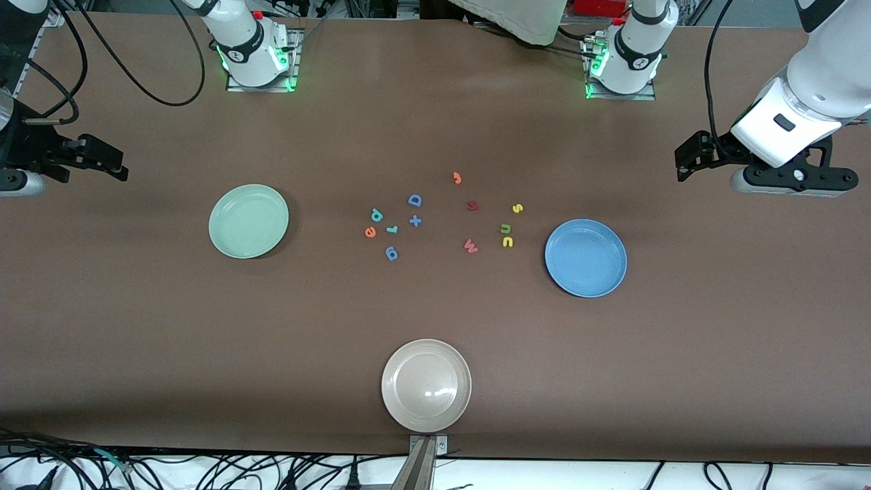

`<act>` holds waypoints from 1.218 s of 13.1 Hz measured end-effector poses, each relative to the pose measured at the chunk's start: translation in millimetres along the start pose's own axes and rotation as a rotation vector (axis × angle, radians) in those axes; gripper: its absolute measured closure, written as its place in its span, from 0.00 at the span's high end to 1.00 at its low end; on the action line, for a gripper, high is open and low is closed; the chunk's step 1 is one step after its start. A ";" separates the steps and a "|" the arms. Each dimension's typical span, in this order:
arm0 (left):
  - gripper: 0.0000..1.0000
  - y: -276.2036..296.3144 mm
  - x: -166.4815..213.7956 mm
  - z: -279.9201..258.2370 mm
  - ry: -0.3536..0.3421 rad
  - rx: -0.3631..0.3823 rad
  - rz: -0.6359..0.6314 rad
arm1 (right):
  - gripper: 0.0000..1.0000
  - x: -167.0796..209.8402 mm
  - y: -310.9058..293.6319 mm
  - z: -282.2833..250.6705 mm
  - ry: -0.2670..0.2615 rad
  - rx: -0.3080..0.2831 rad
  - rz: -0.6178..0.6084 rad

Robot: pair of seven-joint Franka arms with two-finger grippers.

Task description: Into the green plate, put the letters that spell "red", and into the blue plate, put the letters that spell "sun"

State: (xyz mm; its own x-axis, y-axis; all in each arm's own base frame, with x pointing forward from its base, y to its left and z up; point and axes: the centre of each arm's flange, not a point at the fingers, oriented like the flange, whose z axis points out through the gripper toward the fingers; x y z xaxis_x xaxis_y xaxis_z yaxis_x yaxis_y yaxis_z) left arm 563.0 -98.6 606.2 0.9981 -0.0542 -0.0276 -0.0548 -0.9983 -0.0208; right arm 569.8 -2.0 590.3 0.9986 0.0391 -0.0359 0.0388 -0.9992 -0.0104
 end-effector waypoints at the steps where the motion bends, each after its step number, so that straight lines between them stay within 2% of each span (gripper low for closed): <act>1: 1.00 0.0 0.0 0.0 0.000 0.000 0.000 | 1.00 0.0 0.0 0.0 0.000 0.000 0.000; 9: 1.00 -1.0 0.1 0.0 0.000 0.000 -0.002 | 1.00 0.7 1.3 1.5 -0.003 0.000 0.002; 16: 1.00 -2.1 0.2 0.1 0.000 0.000 -0.004 | 1.00 8.0 2.5 16.9 -0.030 0.000 0.004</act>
State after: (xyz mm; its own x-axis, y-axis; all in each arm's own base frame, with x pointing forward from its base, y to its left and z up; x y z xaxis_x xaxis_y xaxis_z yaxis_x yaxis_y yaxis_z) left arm 563.4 -96.5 606.2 0.9983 -0.0505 -0.0278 -0.0510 -0.9985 -0.0209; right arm 577.3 -4.1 573.1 0.9972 0.0353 -0.0659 0.0346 -0.9993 -0.0106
